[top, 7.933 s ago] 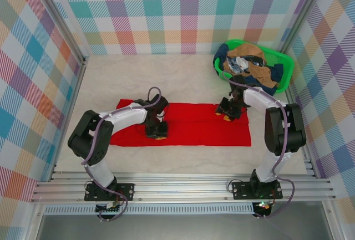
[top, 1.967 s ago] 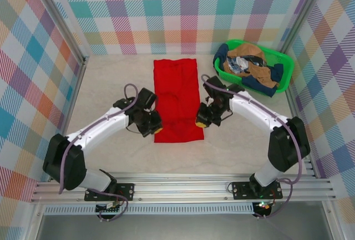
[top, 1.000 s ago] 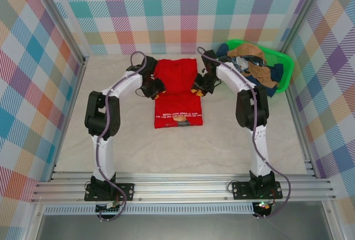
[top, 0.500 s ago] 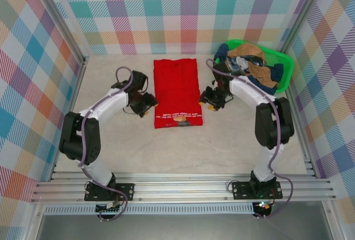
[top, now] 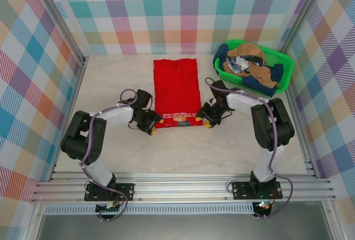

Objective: Fold and stack the t-shirts

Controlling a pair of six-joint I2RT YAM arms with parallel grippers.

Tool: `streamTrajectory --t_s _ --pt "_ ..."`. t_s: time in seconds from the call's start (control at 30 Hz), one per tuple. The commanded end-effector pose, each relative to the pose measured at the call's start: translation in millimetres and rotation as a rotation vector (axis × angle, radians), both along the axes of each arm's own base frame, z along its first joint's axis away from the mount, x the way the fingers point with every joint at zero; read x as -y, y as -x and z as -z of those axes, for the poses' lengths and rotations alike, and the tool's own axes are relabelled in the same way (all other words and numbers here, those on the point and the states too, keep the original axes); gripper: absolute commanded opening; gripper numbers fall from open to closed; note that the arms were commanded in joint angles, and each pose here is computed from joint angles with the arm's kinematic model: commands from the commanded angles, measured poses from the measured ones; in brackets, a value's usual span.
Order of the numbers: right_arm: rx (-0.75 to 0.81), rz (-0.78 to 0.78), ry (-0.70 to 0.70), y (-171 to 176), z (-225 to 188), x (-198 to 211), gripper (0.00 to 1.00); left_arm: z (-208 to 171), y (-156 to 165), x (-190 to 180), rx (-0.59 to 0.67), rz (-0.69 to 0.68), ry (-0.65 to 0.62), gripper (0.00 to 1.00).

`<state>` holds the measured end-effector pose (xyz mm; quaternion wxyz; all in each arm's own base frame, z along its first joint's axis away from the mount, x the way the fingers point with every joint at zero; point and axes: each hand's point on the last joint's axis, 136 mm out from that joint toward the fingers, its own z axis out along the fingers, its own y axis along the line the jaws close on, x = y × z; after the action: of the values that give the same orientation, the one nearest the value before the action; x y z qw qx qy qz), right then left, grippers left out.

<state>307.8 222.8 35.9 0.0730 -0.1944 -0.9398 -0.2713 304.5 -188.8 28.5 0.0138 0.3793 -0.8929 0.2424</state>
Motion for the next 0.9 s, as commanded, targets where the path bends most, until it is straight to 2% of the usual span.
streamTrajectory --t_s 0.0,0.13,0.27,0.43,0.57,0.63,0.77,0.87 --pt "-0.031 0.006 -0.032 -2.5 1.5 -11.6 0.41 7.3 -5.1 6.2 -0.005 -0.005 0.012 0.43" --pt "-0.055 0.006 -0.002 4.1 9.7 -11.8 0.40 10.5 -10.7 7.1 0.007 0.003 0.005 0.25" --pt "-0.051 0.013 0.014 -0.7 15.5 -11.4 0.37 8.8 -19.5 10.6 0.020 0.020 0.003 0.19" --pt "-0.032 0.000 0.013 -12.6 13.5 -16.1 0.22 3.1 -29.7 11.8 0.048 0.038 -0.013 0.13" --pt "0.000 0.002 0.005 -18.8 6.3 -19.4 0.09 -4.7 -36.6 10.3 0.081 0.050 -0.033 0.00" --pt "0.003 -0.010 0.016 -16.4 1.8 -19.8 0.01 -9.9 -34.1 6.5 0.087 0.065 -0.058 0.00" --pt "-0.010 -0.033 0.048 2.5 -3.1 -10.8 0.00 -21.8 -10.6 -3.8 0.068 0.140 -0.119 0.00" --pt "-0.016 -0.062 0.042 24.5 -8.8 -7.1 0.00 -24.1 18.4 -3.0 0.033 0.218 -0.111 0.00"
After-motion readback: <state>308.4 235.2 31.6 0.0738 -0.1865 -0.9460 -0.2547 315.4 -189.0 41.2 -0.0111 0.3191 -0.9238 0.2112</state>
